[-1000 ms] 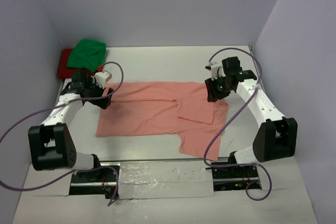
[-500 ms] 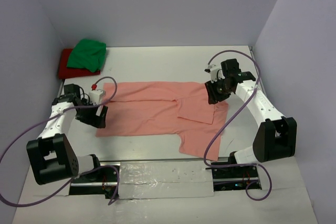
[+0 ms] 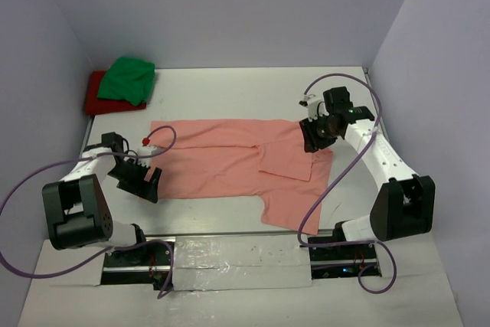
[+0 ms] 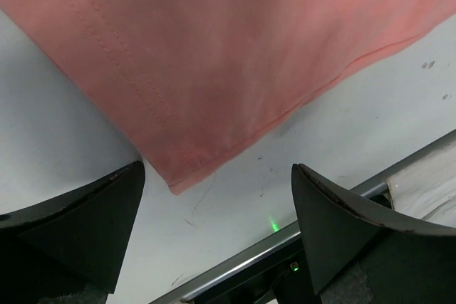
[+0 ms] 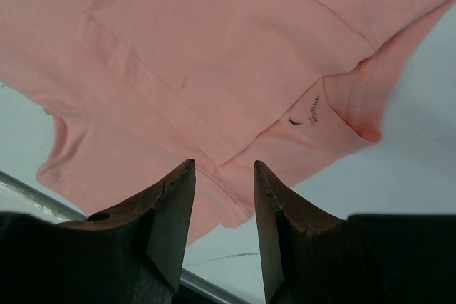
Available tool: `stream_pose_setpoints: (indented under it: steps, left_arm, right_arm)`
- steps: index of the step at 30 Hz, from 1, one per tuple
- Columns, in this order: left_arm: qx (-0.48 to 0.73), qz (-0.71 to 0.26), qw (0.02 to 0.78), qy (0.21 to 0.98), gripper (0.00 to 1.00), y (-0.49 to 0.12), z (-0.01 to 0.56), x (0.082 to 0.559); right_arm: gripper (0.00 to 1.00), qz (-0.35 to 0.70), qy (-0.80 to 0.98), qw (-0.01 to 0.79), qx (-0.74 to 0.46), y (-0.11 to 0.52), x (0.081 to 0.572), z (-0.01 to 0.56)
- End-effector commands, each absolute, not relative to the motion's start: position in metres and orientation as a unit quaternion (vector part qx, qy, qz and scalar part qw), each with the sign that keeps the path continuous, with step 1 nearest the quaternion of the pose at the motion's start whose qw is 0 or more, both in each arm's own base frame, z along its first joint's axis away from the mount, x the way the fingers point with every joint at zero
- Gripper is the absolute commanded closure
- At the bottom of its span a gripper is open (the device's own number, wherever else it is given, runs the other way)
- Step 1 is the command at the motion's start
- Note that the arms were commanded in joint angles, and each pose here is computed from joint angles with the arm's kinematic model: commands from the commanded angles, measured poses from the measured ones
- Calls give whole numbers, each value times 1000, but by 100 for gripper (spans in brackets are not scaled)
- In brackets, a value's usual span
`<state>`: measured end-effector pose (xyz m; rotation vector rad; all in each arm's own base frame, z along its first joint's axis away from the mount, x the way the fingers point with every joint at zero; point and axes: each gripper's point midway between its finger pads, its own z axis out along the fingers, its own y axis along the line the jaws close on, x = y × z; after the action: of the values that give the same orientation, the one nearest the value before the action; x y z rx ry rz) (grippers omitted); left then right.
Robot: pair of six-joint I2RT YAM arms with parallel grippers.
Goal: Fold and stack the t-shirts
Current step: Fold the tshirt
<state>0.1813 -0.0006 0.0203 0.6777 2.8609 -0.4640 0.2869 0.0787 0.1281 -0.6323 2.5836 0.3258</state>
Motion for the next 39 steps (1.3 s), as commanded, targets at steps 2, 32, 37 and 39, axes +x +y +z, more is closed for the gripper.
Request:
stream_pose_setpoints:
  steps: [2, 32, 37, 39]
  left_arm:
    - [221, -143, 93, 960, 6, 6, 9, 192]
    - [210, -153, 99, 961, 100, 4, 5, 200]
    - [211, -147, 105, 961, 100, 5, 6, 201]
    - [211, -150, 103, 961, 100, 4, 5, 200]
  right_arm:
    - [54, 116, 928, 260, -241, 81, 290, 142]
    - [44, 49, 824, 8, -565, 70, 138, 83]
    - [34, 13, 794, 4, -608, 60, 124, 73]
    - [33, 8, 785, -9, -619, 55, 115, 65]
